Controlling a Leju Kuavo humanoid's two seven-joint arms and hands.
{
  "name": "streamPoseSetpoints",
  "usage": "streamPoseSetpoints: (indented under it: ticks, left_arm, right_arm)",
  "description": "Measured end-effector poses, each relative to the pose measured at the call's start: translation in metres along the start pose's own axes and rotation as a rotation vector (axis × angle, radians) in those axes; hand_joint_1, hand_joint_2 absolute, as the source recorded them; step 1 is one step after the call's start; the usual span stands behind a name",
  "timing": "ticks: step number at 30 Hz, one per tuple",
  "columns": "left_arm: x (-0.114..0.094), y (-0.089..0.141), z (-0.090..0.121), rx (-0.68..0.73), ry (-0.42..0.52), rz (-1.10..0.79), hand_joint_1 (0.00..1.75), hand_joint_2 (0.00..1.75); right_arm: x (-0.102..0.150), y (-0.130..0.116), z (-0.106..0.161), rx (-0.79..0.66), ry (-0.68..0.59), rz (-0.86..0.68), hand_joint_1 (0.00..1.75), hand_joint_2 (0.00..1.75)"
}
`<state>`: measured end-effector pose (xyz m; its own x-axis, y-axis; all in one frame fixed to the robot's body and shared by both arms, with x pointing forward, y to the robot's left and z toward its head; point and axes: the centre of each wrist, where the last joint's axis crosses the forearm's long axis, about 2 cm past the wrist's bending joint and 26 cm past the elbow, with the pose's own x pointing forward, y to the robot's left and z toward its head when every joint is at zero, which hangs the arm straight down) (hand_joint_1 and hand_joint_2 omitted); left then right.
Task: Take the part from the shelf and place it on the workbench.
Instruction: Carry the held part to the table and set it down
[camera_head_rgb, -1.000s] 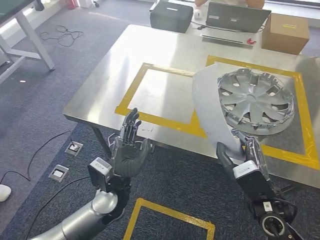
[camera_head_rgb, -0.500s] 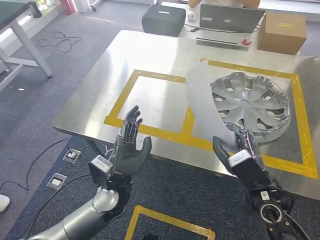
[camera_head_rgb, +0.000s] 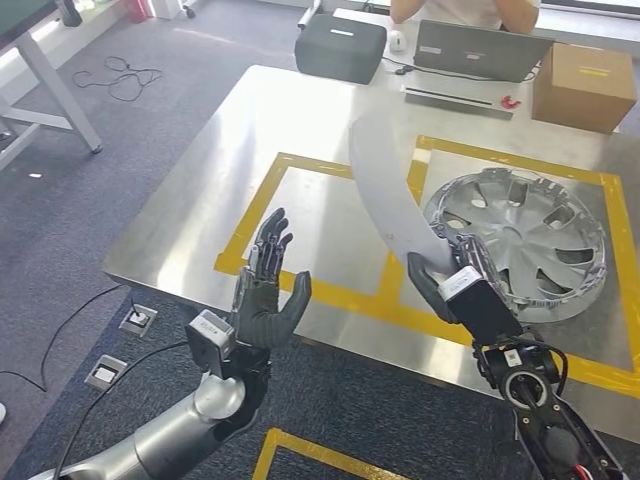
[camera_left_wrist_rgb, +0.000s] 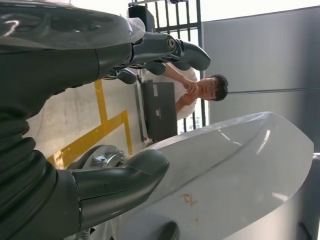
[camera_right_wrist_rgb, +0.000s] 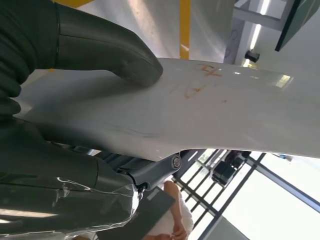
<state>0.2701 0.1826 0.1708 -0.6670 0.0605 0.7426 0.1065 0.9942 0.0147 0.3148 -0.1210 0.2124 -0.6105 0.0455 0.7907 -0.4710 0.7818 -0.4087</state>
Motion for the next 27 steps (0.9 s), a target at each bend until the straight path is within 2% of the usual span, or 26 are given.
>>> streamPoseSetpoints:
  ticks: [11, 27]
  left_arm:
    - [0.000, 0.003, 0.001, 0.030, -0.004, -0.056, 0.00, 1.75]
    - [0.006, 0.008, 0.011, 0.073, -0.047, -0.122, 0.00, 1.75]
  right_arm:
    - [-0.005, 0.003, -0.017, 0.021, 0.006, -0.009, 1.75, 1.75]
    - [-0.017, 0.006, -0.021, 0.052, 0.056, -0.019, 1.75, 1.75]
